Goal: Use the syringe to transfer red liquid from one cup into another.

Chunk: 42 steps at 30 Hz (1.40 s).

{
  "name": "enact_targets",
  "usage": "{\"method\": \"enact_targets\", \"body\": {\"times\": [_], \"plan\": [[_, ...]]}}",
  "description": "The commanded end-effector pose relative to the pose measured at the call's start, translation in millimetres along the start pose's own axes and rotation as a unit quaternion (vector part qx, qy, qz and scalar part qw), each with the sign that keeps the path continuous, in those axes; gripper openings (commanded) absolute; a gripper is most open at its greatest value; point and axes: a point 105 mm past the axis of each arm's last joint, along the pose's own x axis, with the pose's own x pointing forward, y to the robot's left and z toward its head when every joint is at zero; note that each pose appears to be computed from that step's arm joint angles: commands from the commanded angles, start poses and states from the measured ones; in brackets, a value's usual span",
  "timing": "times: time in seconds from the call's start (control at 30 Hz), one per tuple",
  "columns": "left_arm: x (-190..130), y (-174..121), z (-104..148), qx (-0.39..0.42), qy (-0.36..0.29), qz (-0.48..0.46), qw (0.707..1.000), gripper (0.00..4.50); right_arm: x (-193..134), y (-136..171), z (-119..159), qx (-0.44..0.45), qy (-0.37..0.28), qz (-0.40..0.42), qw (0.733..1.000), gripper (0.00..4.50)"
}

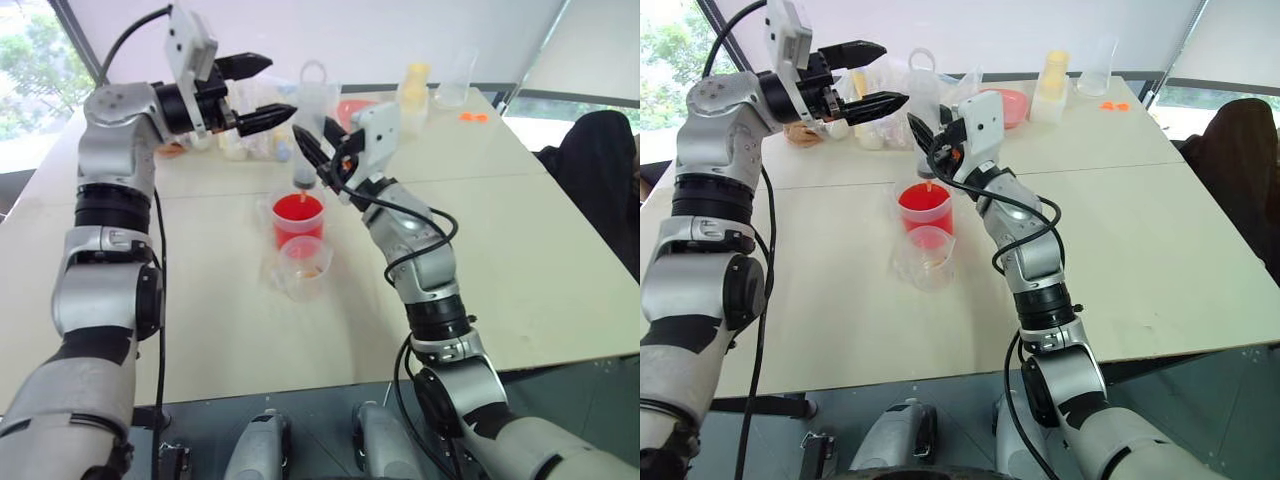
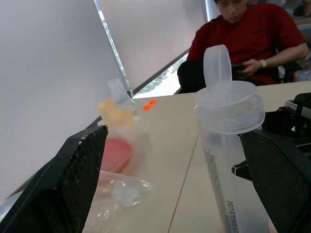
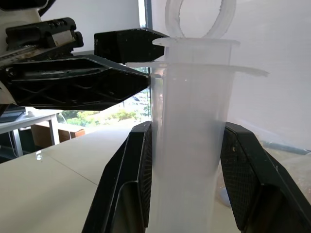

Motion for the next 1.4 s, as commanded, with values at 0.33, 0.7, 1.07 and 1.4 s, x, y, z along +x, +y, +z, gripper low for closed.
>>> {"method": "enact_targets", "body": {"times": [0.33, 0.7, 1.07, 1.4], "plan": [[-30.3, 2.6, 28.1, 0.048, 0.000, 0.017, 0.999, 4.50, 5.7, 2.1, -6.6, 0.001, 0.016, 0.008, 1.000, 1.44], [-6.2, 13.8, 30.3, 0.082, -0.024, 0.058, 0.995, 4.50, 6.8, 7.1, -3.8, 0.000, 0.010, 0.013, 1.000, 1.44], [9.0, 16.1, 3.5, 0.114, 0.028, 0.060, 0.991, 4.50, 6.2, 10.1, 1.2, -0.005, 0.002, 0.011, 1.000, 1.44], [14.5, 21.2, 0.8, 0.118, 0.041, 0.080, 0.989, 4.50, 5.5, 12.5, -1.4, -0.013, 0.003, 0.012, 1.000, 1.44]]}}
